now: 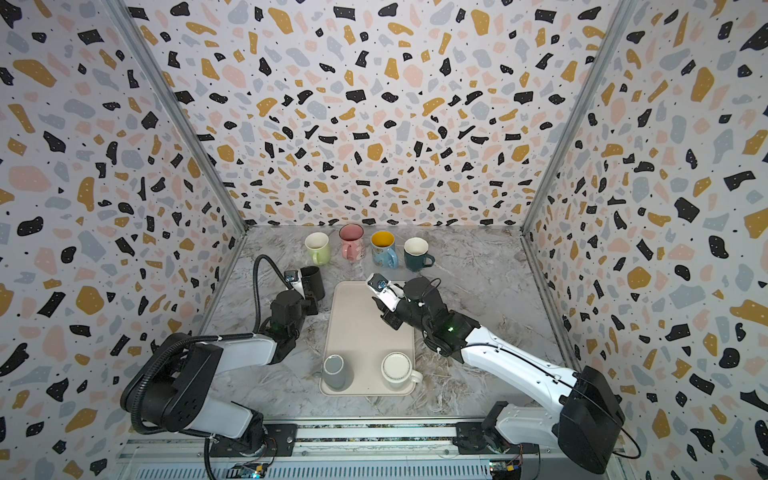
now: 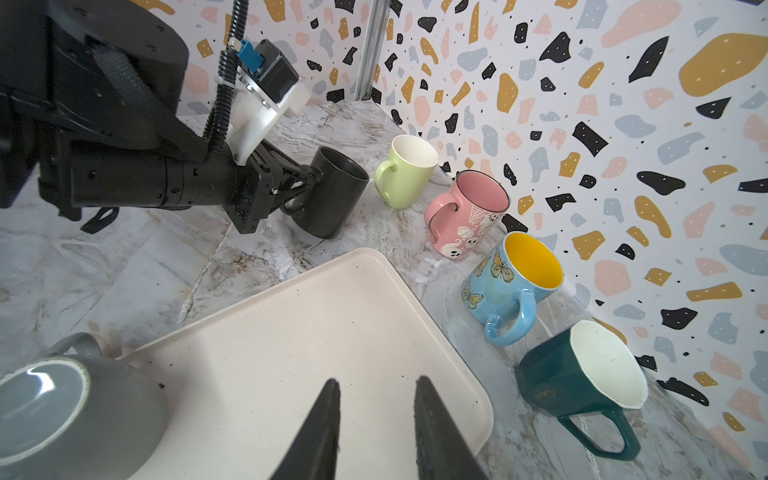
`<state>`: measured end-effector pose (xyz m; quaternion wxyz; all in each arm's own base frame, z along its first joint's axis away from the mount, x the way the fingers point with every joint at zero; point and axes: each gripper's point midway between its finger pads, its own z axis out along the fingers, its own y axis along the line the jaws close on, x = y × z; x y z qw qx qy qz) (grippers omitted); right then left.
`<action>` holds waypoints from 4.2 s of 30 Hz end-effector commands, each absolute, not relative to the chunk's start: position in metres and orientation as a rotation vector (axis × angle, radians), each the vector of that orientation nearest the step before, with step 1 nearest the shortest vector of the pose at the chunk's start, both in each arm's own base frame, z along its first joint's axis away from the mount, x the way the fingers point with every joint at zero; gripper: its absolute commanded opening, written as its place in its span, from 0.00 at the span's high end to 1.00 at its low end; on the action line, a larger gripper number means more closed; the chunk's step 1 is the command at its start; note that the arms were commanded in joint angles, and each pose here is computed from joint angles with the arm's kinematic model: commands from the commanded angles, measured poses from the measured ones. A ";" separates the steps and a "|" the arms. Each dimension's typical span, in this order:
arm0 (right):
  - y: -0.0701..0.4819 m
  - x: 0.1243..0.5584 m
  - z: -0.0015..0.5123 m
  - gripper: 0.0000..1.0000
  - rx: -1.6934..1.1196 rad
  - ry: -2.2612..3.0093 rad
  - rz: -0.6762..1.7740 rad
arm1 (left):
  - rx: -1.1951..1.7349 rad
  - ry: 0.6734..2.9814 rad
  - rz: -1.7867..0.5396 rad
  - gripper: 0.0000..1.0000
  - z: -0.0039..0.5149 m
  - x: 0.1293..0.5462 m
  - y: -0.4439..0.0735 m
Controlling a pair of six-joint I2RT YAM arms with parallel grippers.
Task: Turn the mug right side up
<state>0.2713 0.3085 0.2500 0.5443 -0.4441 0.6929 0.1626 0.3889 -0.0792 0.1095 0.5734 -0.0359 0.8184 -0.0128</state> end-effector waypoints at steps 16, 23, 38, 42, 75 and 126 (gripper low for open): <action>0.313 0.269 0.260 0.68 -1.033 1.621 0.439 | -0.121 1.895 -0.077 1.00 0.109 0.376 -0.077; 0.313 0.268 0.260 0.68 -1.032 1.622 0.446 | -0.126 1.911 -0.074 0.99 0.106 0.375 -0.076; 0.312 0.268 0.258 0.68 -1.030 1.624 0.445 | -0.120 1.952 -0.062 0.88 0.098 0.378 -0.078; 0.313 0.268 0.258 0.68 -1.029 1.624 0.445 | -0.120 1.966 -0.062 0.86 0.096 0.378 -0.078; 0.314 0.268 0.257 0.67 -1.032 1.622 0.454 | -0.181 1.994 -0.018 0.79 0.089 0.370 -0.070; 0.260 0.222 0.197 0.21 -0.141 2.475 0.961 | -0.195 1.716 -0.200 0.40 0.310 0.340 -0.073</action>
